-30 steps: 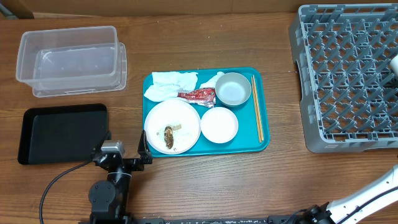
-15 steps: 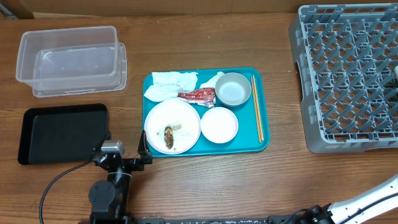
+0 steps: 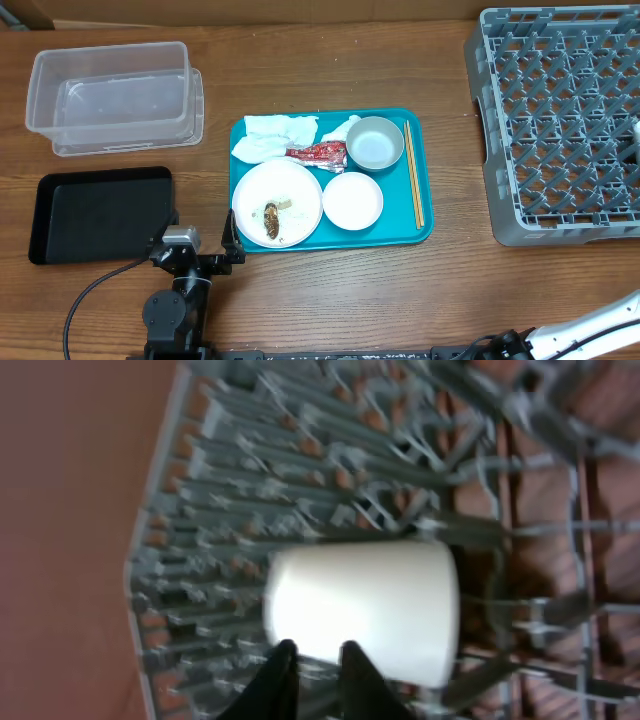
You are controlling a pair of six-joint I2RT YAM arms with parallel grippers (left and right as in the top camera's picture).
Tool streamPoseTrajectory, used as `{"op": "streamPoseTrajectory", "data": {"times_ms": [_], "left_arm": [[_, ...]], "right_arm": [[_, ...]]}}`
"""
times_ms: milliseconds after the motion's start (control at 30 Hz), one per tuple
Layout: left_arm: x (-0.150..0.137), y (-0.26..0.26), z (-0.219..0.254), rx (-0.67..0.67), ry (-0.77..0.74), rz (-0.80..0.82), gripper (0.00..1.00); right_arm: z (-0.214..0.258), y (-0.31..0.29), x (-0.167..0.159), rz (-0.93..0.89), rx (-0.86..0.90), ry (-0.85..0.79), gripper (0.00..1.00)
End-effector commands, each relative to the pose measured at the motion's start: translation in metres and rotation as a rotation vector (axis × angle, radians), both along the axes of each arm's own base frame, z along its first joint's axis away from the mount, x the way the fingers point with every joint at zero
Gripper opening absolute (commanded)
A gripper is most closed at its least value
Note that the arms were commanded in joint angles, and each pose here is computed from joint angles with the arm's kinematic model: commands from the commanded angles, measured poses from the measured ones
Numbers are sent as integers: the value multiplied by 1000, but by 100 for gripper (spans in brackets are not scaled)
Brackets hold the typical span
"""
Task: Sort waste into correct bins and load items into the dishwasher
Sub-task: 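Lower the cup upside down into the rack and release it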
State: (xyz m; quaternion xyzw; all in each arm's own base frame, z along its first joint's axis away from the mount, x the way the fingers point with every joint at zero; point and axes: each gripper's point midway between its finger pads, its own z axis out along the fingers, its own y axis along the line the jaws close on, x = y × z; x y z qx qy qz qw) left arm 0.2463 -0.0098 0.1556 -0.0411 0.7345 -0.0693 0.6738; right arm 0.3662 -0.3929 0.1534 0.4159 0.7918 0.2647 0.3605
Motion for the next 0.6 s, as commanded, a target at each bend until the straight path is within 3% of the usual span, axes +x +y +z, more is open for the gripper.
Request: {"op": "streamPoseTrajectory", "data": {"times_ms": [0, 100, 167, 333, 567], "left_arm": [[0, 3, 0, 12, -4, 11, 100], [0, 3, 0, 12, -4, 11, 100], [0, 3, 0, 12, -4, 11, 100], [0, 3, 0, 12, -4, 11, 100], [0, 3, 0, 12, -4, 11, 100]], "right_arm": [[75, 12, 7, -10, -152, -60, 12], [89, 14, 14, -56, -231, -15, 4], [84, 19, 23, -64, -273, 37, 4], [38, 38, 57, -96, -449, 310, 4], [-3, 48, 73, -122, -609, 533, 4]]}}
